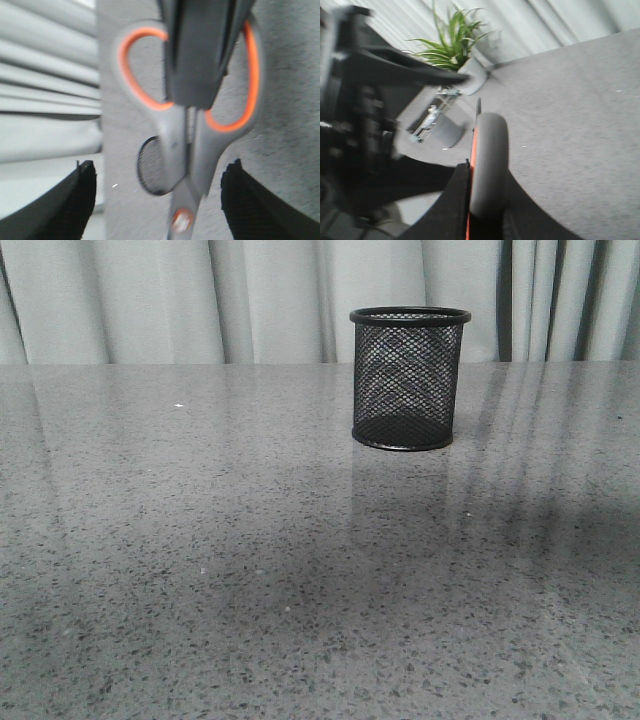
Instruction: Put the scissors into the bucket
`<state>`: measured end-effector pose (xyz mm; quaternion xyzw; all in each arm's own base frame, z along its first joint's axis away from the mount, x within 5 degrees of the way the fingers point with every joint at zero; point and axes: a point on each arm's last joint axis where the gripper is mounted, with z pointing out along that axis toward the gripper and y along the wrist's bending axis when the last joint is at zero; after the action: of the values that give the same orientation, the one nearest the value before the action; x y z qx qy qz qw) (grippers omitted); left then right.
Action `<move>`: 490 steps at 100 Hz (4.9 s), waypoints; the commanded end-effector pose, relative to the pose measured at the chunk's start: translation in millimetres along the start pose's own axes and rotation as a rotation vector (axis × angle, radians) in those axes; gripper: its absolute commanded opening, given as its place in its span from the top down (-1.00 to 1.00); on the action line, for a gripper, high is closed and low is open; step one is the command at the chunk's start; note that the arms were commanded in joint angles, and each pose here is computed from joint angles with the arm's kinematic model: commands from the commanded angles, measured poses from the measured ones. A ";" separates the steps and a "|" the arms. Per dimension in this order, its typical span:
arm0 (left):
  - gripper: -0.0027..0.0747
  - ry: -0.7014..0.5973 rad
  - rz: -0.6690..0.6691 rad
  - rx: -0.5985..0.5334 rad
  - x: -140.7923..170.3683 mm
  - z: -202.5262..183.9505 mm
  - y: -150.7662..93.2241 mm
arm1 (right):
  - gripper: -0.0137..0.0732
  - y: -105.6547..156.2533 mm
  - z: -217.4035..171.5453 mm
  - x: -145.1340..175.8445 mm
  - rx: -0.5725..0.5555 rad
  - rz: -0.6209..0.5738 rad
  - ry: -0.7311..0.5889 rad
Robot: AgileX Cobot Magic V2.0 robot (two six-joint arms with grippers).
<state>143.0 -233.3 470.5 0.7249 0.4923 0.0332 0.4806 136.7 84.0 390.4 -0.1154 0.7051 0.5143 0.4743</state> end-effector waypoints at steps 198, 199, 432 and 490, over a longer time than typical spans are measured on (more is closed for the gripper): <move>-0.34 0.277 -0.346 -0.669 92.3 -161.8 47.3 | 0.79 -104.0 103.3 -128.8 0.561 -0.214 0.506; -0.34 0.277 -0.346 -0.669 92.3 -161.8 47.3 | 0.79 -105.1 104.1 -128.7 0.560 -0.212 0.511; 0.99 -0.067 -0.762 -0.629 102.2 -134.7 -9.8 | 0.81 2.9 -44.6 -44.7 0.596 -0.439 -0.251; 0.99 -0.396 -0.803 -0.731 167.3 -112.9 -192.8 | 0.81 -23.9 -102.5 104.1 0.627 -0.502 -0.381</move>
<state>47.2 -26.8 319.6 0.2800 0.6306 -0.0976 0.7172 41.9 25.5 294.8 -0.0568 0.6979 0.1635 0.6950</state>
